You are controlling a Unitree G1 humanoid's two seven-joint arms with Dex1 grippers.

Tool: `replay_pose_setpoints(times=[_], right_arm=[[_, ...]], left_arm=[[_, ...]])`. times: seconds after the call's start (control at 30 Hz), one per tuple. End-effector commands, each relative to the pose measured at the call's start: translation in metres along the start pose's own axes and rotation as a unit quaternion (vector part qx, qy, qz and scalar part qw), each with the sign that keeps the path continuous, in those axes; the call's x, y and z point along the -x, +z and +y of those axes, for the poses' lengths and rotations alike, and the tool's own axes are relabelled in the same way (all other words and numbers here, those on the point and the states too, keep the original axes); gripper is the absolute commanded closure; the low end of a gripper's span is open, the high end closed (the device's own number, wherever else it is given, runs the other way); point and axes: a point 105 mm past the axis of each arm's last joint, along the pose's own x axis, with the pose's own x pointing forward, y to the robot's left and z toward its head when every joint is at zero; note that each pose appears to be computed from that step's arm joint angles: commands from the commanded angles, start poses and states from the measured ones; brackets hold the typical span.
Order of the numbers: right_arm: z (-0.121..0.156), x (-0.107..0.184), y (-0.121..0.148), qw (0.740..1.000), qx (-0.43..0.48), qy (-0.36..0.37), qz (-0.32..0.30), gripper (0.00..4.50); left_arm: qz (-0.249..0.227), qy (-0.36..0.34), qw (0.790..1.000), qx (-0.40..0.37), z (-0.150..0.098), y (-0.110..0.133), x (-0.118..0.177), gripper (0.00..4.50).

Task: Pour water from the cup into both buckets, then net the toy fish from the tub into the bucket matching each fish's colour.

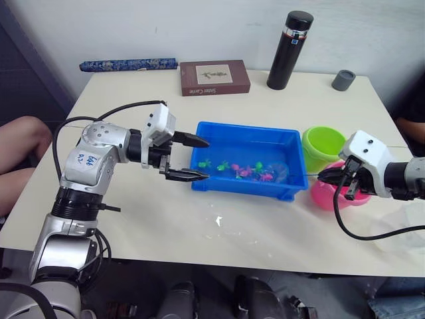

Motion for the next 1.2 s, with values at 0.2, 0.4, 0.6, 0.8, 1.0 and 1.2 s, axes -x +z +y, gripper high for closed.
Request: replay_pose_setpoints(times=[0.2,0.4,0.6,0.8,1.0,1.2], right_arm=[[-0.001,0.032,0.010,0.998,-0.031,-0.049,-0.040,4.50],[0.004,0.068,0.013,0.991,-0.068,-0.101,-0.062,4.50],[0.002,0.126,0.002,0.972,-0.105,-0.208,-0.043,4.50],[0.010,0.153,-0.019,0.959,-0.060,-0.278,0.017,4.50],[0.018,0.143,-0.020,0.933,0.155,-0.312,0.091,4.50],[0.027,0.130,-0.040,0.817,0.476,-0.253,0.204,4.50]], left_arm=[[-0.021,-0.012,1.000,-0.006,0.003,0.009,-0.010,0.03],[-0.056,-0.055,0.997,0.001,0.006,0.016,-0.033,0.03],[-0.080,-0.107,0.991,-0.002,0.006,0.024,-0.058,0.03],[-0.090,-0.129,0.987,-0.012,0.009,0.027,-0.072,0.03],[-0.094,-0.139,0.986,-0.019,0.010,0.029,-0.078,0.03],[-0.098,-0.135,0.986,-0.025,0.013,0.033,-0.078,0.03]])
